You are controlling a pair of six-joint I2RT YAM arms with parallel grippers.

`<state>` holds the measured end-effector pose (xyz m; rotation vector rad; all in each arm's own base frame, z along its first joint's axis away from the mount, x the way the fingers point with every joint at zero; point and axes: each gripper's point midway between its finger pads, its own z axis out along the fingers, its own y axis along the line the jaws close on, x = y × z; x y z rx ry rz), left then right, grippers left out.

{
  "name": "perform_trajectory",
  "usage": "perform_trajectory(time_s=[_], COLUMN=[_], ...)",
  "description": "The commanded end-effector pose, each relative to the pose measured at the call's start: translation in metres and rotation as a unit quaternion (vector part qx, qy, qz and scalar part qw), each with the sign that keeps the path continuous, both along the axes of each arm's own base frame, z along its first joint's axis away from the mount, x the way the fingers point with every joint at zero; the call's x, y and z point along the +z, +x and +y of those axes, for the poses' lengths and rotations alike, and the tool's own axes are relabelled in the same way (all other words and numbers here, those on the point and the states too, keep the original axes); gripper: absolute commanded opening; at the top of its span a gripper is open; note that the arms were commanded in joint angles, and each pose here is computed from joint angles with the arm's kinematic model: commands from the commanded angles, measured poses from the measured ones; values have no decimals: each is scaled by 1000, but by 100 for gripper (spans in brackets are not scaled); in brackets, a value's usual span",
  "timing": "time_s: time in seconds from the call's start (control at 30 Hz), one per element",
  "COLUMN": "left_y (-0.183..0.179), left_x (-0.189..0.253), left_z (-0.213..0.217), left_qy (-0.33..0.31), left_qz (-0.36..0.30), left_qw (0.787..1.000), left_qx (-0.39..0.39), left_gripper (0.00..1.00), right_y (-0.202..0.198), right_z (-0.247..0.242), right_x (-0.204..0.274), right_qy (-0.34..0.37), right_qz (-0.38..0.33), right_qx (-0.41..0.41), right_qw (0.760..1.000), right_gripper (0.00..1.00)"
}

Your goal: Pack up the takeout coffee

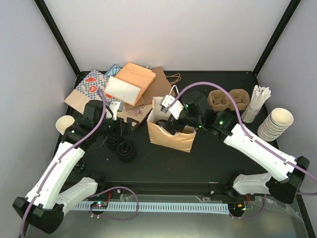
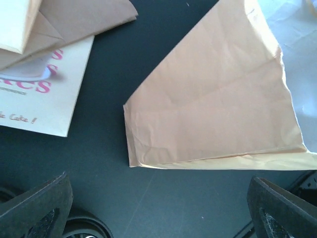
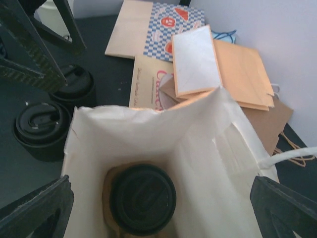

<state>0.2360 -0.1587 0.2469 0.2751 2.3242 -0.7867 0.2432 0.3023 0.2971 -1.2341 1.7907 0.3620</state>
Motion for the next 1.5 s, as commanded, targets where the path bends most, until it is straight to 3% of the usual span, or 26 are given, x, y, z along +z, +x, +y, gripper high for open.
perform_trajectory(time_s=[0.0,0.13,0.43,0.63,0.77,1.1,1.27,1.47], left_y=[3,0,-3,-4,-2,12,30,42], left_x=[29,39,59,75,76,66,52,40], left_z=[22,29,-8,-26,-35,-50,-58,-77], left_qy=[28,19,-43,-60,-35,98,130,142], left_qz=[-49,-63,-55,-68,-69,-57,-26,11], left_qw=[997,995,997,995,996,994,991,990], left_qx=[50,72,-17,-44,-46,-8,10,-3], left_gripper=[99,99,98,98,97,95,80,62], right_y=[-6,-9,-12,-9,-11,-13,-19,-15], right_z=[3,2,-9,-40,-65,-150,-161,-148], right_x=[36,50,79,97,92,42,17,9], right_qy=[53,72,106,130,128,107,110,152], right_qz=[-8,-9,-13,-21,-12,69,112,174], right_qx=[6,8,-18,-91,-143,-382,-434,-472], right_qw=[999,997,994,987,981,915,887,851], right_gripper=[100,100,100,100,100,100,98,81])
